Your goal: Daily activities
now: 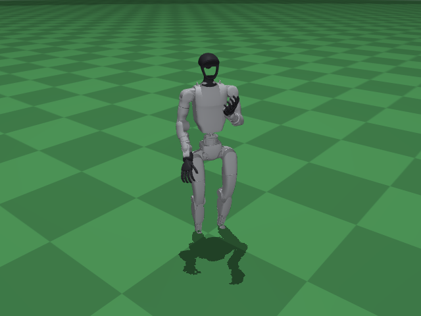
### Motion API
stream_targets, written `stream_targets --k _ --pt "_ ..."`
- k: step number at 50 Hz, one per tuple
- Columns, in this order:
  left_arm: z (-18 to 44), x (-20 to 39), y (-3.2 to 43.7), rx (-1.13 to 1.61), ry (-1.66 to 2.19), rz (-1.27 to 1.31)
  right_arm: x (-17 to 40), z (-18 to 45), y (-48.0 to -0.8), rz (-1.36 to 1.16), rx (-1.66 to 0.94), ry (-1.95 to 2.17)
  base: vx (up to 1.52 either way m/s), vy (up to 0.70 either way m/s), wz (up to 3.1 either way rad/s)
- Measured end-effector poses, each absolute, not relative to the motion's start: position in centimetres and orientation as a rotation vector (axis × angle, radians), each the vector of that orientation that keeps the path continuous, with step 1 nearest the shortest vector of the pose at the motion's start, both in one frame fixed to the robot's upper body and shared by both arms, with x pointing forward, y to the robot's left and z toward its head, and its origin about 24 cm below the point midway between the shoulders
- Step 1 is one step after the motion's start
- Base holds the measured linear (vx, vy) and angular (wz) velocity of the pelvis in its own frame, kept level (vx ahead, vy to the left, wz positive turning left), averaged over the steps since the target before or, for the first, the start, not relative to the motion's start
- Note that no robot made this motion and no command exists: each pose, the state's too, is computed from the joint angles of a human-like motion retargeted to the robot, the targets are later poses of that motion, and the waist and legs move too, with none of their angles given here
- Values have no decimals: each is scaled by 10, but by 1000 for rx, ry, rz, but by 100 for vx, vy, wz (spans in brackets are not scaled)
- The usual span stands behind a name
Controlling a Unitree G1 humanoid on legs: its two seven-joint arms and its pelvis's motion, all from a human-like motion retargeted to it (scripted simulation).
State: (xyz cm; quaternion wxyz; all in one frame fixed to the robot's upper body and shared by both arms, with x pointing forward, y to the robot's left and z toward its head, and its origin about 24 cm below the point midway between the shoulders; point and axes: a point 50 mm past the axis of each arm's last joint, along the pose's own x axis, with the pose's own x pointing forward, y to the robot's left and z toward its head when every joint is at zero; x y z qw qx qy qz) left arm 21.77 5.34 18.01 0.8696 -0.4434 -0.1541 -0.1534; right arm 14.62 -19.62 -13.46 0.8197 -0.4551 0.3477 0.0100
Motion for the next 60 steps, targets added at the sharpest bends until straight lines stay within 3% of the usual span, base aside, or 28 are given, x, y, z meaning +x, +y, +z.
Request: stream_targets --k 5,13,20,60 --pt "180 213 46 -862 -321 -397 138 -139 -193 50 -988 757 0 0 0" --pt "239 190 6 -847 -527 -735 127 -146 -187 120 -976 816 0 0 0" --pt "286 163 -11 -882 -743 -882 126 -147 -188 136 -951 850 0 0 0" --pt "303 152 -4 -787 -955 -771 132 -144 -192 65 -967 827 1 0 -12"
